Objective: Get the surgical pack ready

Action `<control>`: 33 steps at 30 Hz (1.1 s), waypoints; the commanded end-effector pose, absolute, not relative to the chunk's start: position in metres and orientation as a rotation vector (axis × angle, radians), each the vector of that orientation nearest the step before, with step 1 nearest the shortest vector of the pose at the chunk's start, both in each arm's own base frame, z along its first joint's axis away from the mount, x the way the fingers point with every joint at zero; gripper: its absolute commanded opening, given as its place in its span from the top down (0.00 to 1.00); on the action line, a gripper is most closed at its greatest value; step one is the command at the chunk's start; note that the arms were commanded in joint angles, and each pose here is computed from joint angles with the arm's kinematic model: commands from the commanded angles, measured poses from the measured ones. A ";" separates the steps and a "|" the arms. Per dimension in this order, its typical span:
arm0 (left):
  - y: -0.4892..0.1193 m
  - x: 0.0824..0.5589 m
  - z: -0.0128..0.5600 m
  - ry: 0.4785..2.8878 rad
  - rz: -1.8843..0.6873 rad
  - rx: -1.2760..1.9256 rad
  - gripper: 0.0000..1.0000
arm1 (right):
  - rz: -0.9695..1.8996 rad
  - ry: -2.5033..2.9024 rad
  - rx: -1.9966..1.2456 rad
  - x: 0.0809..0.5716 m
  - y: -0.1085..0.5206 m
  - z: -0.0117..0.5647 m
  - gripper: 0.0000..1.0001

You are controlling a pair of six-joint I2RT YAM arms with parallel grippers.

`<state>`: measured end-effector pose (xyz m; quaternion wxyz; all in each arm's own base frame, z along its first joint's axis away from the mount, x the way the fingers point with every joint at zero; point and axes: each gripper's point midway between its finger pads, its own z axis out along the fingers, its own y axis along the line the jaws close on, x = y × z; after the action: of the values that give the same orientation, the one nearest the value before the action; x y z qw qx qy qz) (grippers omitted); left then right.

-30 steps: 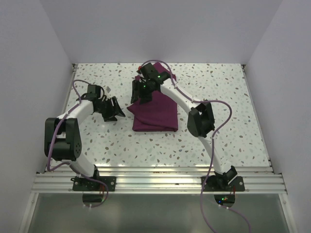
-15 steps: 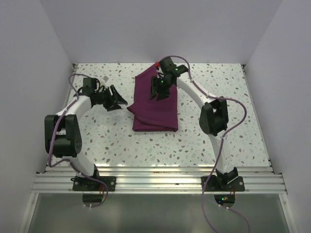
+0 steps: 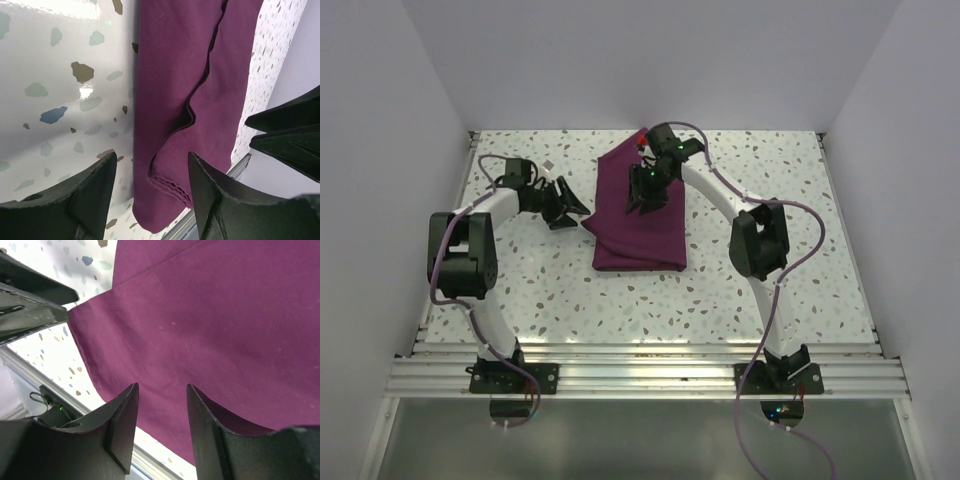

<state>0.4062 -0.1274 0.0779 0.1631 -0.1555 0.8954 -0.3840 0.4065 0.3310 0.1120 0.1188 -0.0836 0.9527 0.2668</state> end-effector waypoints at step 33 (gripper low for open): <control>-0.202 0.411 0.155 2.130 -1.673 -0.205 1.00 | 1.255 2.686 -0.217 0.386 0.382 0.135 0.54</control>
<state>0.4093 -0.1961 0.1079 0.1645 -0.1226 0.8044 -0.5575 0.3876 0.3569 0.0922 0.0666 -0.0618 0.9356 0.3413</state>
